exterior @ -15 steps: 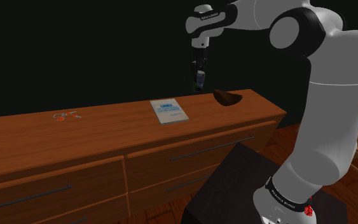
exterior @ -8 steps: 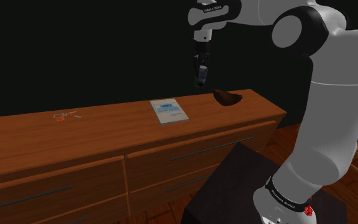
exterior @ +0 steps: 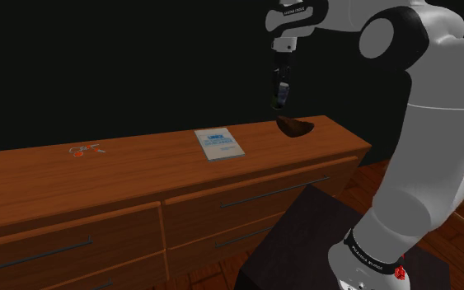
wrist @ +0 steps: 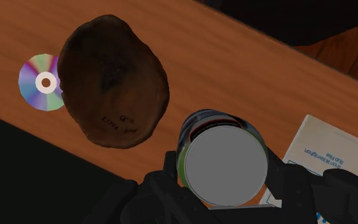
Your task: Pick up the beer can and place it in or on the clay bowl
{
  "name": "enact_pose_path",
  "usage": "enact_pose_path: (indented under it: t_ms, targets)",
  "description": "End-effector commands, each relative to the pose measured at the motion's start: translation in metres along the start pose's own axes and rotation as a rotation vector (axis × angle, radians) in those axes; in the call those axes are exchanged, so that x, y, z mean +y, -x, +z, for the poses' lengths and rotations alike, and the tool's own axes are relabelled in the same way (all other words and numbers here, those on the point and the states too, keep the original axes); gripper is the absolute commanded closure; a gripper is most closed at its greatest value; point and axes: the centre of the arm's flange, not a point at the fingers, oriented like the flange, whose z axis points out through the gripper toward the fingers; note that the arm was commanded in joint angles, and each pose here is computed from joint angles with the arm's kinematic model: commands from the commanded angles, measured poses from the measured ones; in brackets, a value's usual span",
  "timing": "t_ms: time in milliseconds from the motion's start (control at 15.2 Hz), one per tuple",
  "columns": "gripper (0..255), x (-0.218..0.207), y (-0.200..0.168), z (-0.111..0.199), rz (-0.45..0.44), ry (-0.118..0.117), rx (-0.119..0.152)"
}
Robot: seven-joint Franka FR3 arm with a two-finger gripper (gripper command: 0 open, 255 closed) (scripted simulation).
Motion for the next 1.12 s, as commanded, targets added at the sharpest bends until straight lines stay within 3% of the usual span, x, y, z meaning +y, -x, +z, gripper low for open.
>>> enact_pose_path:
  t_ms: [0,594,1056]
  targets:
    - [255,0.021,0.014,-0.002,-0.002,0.0,0.0]
    - [255,0.123,0.082,-0.004,-0.002,0.0,0.0]
    - [255,0.123,0.077,0.033,-0.002,0.0,0.0]
